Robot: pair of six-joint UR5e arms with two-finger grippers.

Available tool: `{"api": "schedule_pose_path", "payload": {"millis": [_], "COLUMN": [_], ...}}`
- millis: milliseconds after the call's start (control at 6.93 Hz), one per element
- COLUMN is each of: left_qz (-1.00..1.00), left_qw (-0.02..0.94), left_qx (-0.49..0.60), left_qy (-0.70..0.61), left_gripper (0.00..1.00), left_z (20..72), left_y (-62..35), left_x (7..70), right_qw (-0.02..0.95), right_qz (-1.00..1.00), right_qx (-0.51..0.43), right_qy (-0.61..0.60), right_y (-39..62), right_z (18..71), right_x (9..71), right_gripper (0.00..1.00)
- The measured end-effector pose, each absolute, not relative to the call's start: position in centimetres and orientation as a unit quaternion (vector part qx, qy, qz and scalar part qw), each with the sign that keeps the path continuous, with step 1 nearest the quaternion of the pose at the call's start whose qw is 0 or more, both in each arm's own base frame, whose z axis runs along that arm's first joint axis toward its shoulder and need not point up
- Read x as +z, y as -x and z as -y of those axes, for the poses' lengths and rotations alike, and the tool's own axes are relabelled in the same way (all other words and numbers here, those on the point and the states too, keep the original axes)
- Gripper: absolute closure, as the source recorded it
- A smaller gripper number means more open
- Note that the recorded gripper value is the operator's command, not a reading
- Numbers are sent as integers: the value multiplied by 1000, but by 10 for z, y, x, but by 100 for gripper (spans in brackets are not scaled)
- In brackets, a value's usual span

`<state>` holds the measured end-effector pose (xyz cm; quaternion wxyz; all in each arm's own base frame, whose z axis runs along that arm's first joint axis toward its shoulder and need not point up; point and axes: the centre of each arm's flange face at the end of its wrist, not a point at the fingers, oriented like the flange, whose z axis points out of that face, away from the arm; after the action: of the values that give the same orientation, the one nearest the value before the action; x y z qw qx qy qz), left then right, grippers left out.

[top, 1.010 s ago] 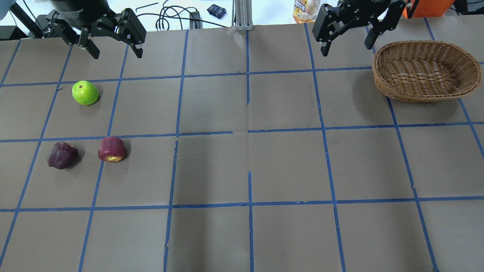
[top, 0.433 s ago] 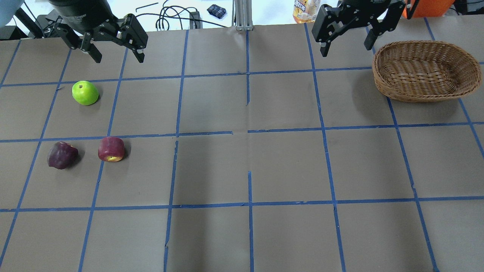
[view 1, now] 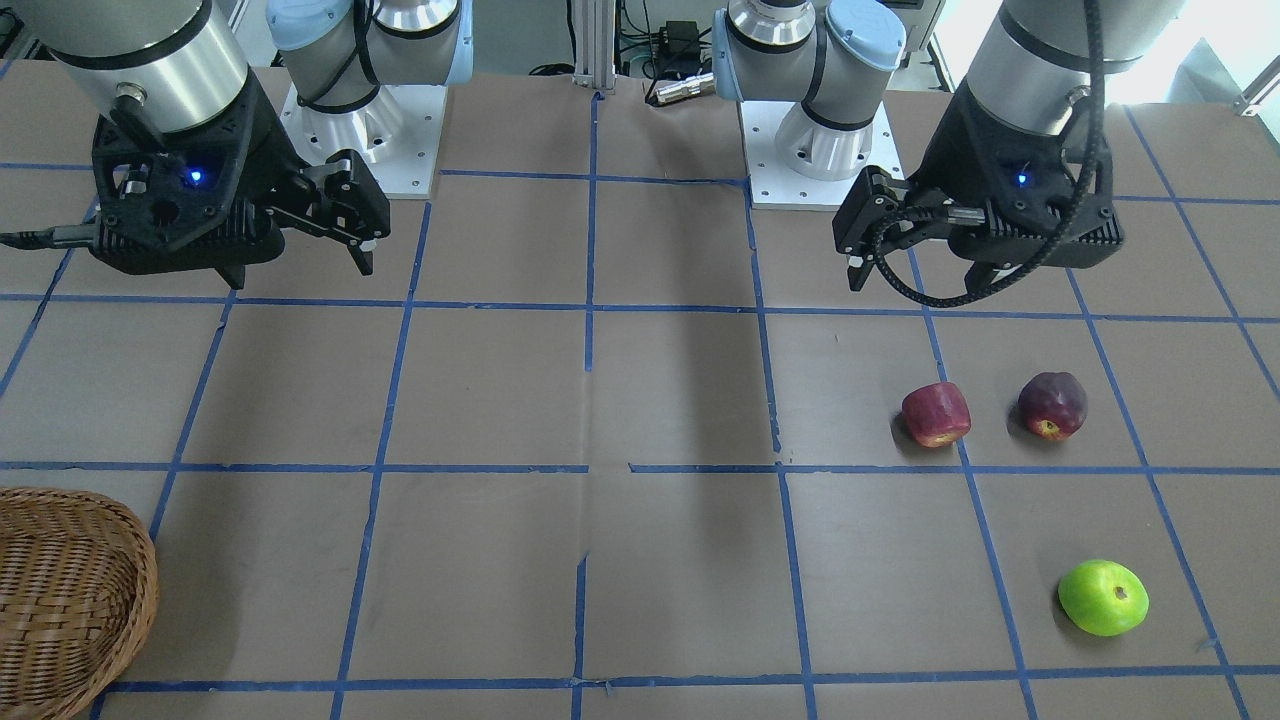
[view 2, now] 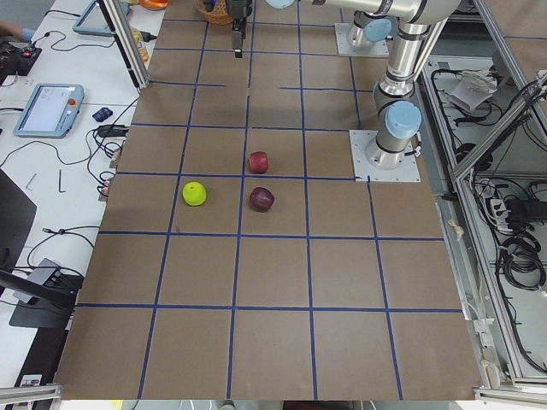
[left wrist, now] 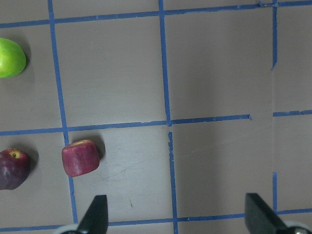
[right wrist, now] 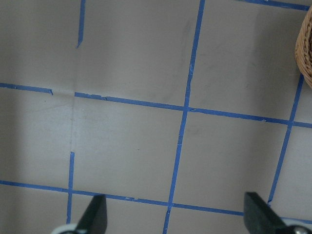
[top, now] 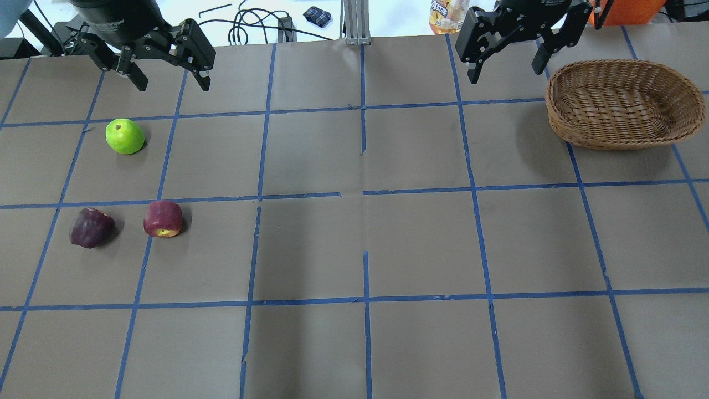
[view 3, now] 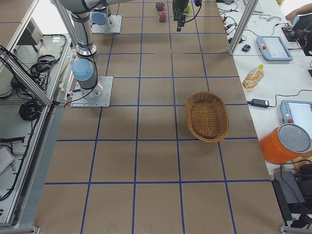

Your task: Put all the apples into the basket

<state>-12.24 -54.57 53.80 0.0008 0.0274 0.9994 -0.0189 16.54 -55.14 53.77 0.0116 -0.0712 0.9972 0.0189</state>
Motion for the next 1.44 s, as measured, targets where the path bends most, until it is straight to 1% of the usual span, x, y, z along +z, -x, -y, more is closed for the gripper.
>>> {"api": "schedule_pose_path", "payload": {"millis": [722, 1010, 1443], "left_qz": [-999, -999, -998], "left_qw": [-1, 3, 5], "left_qx": [-21, -16, -14], "left_qy": [-27, -51, -53], "left_gripper": [0, 0, 0], "left_z": [546, 547, 549], "left_y": [119, 114, 102], "left_x": [540, 535, 534], "right_qw": [15, 13, 13], "right_qz": [-997, -997, -997], "right_qx": [22, 22, 22], "right_qy": [70, 70, 70], "right_y": [-166, -165, -165], "right_z": [552, 552, 552], "right_x": [534, 534, 534], "right_gripper": [0, 0, 0]}}
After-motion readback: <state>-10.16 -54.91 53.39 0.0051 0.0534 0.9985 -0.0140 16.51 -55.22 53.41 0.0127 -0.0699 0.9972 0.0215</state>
